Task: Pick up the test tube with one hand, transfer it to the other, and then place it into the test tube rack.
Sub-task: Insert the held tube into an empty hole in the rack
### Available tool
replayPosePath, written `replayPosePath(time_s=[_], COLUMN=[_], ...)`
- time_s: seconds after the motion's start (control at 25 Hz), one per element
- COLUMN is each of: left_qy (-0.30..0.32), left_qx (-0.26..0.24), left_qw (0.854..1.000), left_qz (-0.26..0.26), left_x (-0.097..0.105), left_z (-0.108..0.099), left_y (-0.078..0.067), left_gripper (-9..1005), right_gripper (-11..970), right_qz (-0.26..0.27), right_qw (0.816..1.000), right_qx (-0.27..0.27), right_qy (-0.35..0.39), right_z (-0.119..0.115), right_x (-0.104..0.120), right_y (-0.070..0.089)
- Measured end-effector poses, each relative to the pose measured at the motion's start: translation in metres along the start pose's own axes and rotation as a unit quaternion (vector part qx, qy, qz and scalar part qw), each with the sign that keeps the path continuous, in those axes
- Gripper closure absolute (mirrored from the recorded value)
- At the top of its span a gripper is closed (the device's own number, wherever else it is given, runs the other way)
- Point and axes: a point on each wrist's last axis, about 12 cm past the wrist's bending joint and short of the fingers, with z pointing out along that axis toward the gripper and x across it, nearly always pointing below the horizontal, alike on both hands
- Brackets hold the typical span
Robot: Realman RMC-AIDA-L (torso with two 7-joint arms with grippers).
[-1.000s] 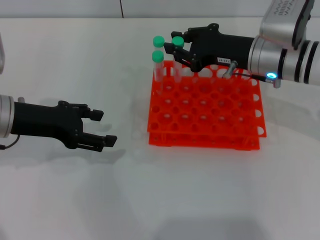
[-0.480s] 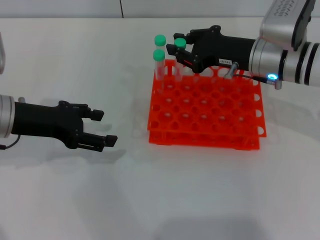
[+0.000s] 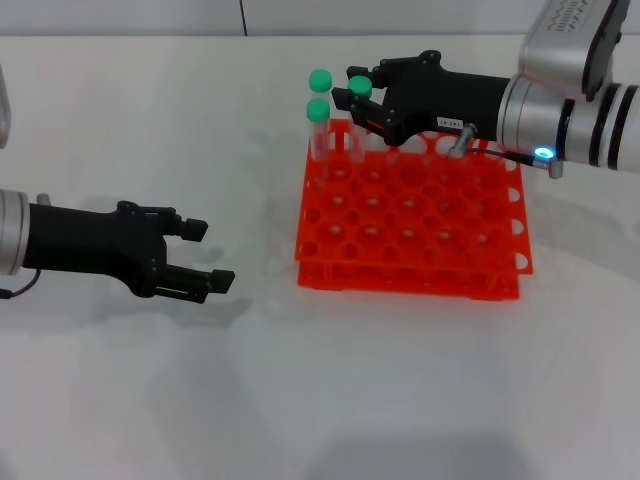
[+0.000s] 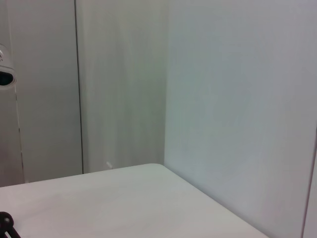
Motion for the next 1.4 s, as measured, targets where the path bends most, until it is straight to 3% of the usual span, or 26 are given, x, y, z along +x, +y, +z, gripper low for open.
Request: replayPosePath(time_s=[1.4], left_qy=[0.003], left_qx=[0.007], left_qw=[1.000], left_qz=[0.006], left_x=[-0.0056], left_z=[0.0046], left_y=[0.0010], left_gripper=[129], right_gripper=[672], right_qz=[0.003], right_qw=[1.000], right_qx=[0.005], right_qy=[0.006], right_z=[0.0001], right_x=[0.0020], right_y=[-0.0016])
